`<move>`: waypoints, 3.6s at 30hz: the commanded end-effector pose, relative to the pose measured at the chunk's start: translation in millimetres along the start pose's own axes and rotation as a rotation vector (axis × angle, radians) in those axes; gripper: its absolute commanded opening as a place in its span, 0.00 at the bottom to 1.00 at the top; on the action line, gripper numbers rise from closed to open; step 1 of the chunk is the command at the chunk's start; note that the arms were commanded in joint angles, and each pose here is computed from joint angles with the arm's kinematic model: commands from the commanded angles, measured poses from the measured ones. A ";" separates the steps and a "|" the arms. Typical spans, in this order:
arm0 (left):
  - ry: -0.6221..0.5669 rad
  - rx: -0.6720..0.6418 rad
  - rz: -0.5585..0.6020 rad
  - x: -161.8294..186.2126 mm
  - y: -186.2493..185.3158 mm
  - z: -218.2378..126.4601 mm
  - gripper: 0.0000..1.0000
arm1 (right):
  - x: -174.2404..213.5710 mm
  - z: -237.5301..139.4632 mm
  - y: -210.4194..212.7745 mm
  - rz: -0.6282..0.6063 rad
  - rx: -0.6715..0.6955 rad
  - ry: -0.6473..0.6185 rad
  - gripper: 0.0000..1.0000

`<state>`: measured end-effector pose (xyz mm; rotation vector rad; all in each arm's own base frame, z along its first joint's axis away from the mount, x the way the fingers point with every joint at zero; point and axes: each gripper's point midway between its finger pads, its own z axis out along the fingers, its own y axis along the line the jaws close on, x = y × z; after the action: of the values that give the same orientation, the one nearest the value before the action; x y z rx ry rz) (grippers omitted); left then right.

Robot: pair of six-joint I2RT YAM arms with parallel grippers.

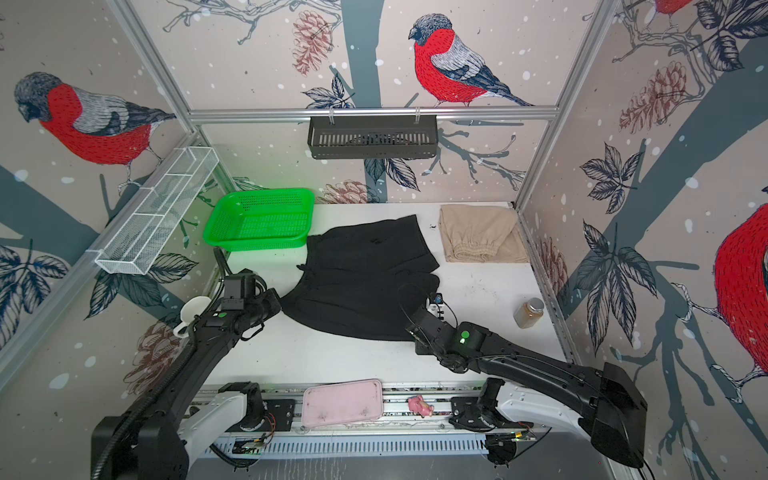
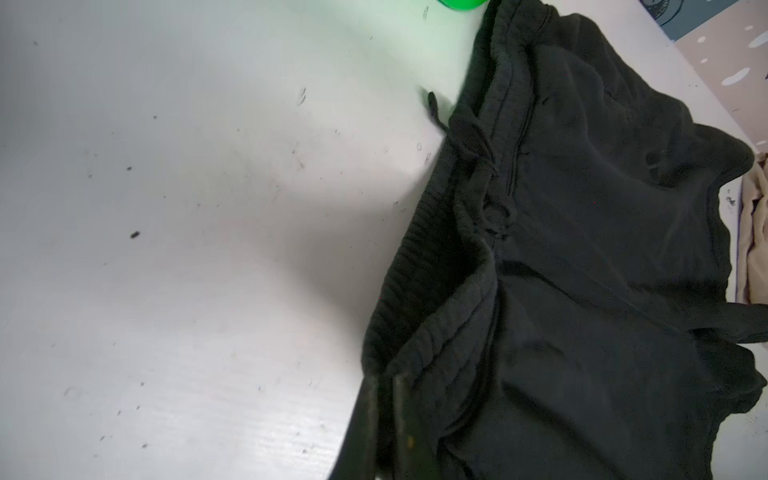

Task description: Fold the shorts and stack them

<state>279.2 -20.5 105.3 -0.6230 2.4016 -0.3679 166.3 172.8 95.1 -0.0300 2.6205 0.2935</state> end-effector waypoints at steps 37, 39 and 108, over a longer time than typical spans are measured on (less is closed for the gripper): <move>0.002 -0.135 0.142 -44.0 -11.9 -73.4 0.00 | -203.9 -66.7 -18.4 -0.308 0.130 -0.244 0.02; 0.012 -0.150 0.141 -49.3 -12.2 -66.1 0.00 | -221.3 -52.7 -22.6 -0.326 0.147 -0.229 0.02; 0.051 0.029 0.181 -101.4 -64.3 27.3 0.96 | -379.3 108.6 22.9 -0.219 -0.197 -0.254 0.92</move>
<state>380.8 -27.0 157.4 -0.4252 2.5310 -0.3512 542.3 189.1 180.2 -0.3359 2.3490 0.3157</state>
